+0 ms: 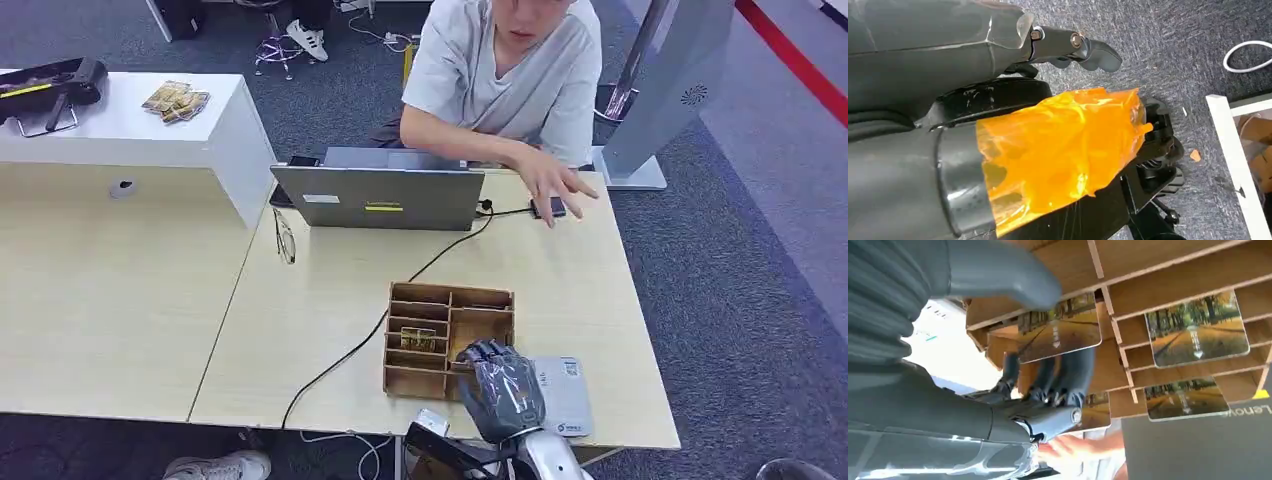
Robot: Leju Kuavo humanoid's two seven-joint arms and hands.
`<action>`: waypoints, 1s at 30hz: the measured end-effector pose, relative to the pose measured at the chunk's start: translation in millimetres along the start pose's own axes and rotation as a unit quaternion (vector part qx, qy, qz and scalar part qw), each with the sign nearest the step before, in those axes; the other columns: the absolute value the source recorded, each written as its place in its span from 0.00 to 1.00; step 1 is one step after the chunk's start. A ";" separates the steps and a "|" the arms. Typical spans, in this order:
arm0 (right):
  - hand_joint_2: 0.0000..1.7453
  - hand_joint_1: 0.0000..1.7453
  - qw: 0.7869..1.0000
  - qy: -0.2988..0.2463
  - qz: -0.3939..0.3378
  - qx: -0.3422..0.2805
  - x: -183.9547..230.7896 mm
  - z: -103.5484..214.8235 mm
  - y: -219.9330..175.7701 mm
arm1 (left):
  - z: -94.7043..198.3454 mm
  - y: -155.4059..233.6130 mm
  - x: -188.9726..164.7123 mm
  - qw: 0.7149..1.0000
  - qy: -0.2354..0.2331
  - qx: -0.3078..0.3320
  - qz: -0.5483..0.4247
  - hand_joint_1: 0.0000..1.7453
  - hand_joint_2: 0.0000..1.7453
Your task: Pass the card to the sensor for recognition and then transmit it.
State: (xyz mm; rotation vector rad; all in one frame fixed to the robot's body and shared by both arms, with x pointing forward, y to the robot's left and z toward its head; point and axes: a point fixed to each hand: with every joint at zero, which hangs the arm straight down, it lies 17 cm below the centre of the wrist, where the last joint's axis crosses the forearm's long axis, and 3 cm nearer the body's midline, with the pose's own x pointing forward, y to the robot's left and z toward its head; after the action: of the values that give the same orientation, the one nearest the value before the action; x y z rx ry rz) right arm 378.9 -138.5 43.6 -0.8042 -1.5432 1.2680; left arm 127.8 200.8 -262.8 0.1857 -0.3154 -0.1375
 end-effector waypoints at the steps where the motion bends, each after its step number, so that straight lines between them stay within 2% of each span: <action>1: 1.00 0.99 1.000 0.000 0.001 0.000 -0.6 -1.0 -0.4 | 0.0 0.0 0.0 1.000 0.000 0.000 0.000 0.00 0.00; 14: 1.00 1.00 1.000 -0.005 0.001 -0.007 1.3 -2.3 -2.4 | 0.1 -0.3 0.7 1.000 -0.002 -0.001 0.001 0.00 0.00; 18: 1.00 1.00 0.998 -0.022 0.012 -0.051 9.0 -3.4 -19.8 | 0.0 -0.1 0.3 1.000 -0.001 -0.001 0.004 0.00 0.00; 22: 1.00 1.00 0.988 -0.050 0.038 -0.142 27.0 -1.0 -66.1 | -0.1 0.6 0.0 1.000 0.000 0.000 0.011 0.00 0.00; 23: 1.00 1.00 0.981 -0.059 0.043 -0.177 33.9 2.6 -84.5 | -0.3 1.2 -0.1 1.000 0.000 0.001 0.014 0.00 0.00; 25: 1.00 1.00 0.954 -0.094 0.054 -0.281 56.7 19.4 -145.3 | -0.5 2.8 0.3 1.000 -0.003 0.004 0.022 0.00 0.00; 27: 1.00 1.00 0.930 -0.126 0.056 -0.341 75.3 35.8 -190.6 | -0.6 3.7 0.4 1.000 -0.006 0.006 0.026 0.00 0.00; 29: 1.00 1.00 0.888 -0.173 0.051 -0.423 101.7 64.9 -256.3 | -0.7 4.7 -0.5 1.000 -0.005 0.008 0.028 0.00 0.00; 30: 1.00 1.00 0.860 -0.200 0.045 -0.468 114.4 84.0 -289.6 | -0.7 4.7 -0.6 1.000 -0.005 0.008 0.028 0.00 0.00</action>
State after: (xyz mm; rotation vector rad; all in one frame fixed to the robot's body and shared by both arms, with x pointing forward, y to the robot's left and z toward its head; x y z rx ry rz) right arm 284.0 -134.8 351.9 -1.2670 -2.5494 0.7013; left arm 127.9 205.7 -262.7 0.1914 -0.3307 -0.0799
